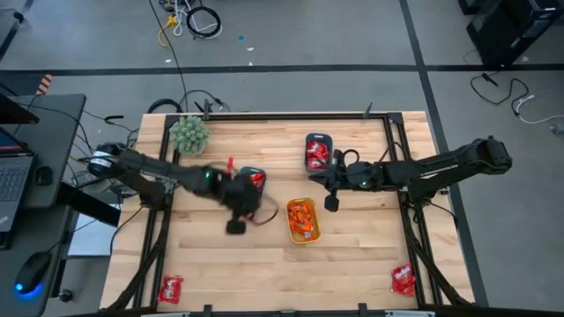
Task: Sort candy
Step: Put the red candy into the blue bin
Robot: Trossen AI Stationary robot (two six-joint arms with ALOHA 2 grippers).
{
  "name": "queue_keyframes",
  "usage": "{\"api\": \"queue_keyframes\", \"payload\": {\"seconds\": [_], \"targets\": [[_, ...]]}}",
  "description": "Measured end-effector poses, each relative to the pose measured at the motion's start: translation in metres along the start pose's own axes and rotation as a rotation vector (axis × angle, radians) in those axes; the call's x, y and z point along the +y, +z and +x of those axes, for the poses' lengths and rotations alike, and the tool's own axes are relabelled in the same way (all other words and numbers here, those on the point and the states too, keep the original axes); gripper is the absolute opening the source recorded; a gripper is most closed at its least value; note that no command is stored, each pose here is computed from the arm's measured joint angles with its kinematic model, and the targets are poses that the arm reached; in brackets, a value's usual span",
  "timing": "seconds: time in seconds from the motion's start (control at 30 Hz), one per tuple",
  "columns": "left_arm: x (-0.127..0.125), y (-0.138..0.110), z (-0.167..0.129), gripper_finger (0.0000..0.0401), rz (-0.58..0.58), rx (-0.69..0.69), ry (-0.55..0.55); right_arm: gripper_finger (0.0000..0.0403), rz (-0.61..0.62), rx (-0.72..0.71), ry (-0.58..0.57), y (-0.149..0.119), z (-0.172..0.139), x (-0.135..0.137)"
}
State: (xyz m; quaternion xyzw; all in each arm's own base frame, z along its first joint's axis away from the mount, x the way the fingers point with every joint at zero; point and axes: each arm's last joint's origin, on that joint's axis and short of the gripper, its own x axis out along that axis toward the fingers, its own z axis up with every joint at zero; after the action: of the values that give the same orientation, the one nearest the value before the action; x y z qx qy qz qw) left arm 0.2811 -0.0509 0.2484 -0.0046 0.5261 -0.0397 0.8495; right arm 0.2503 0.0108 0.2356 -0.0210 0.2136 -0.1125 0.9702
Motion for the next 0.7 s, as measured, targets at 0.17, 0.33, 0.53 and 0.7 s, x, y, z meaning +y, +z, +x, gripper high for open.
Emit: {"api": "queue_keyframes", "payload": {"seconds": [0.17, 0.33, 0.53, 0.7], "targets": [[0.036, 0.035, -0.008, 0.0, -0.059, -0.326, 0.043, 0.0, -0.004, 0.0, -0.051, 0.002, -0.01, 0.0], [0.077, 0.057, -0.015, 0.0, -0.147, -0.581, 0.118, 0.0, 0.013, -0.001, -0.132, 0.002, -0.018, -0.001], [0.113, 0.071, 0.018, 0.0, -0.173, -0.713, 0.098, 0.0, 0.047, -0.003, -0.228, 0.002, -0.024, -0.003], [0.148, 0.081, 0.044, 0.0, -0.251, -0.839, 0.133, 0.0, 0.062, -0.009, -0.333, 0.002, -0.027, -0.005]]}}
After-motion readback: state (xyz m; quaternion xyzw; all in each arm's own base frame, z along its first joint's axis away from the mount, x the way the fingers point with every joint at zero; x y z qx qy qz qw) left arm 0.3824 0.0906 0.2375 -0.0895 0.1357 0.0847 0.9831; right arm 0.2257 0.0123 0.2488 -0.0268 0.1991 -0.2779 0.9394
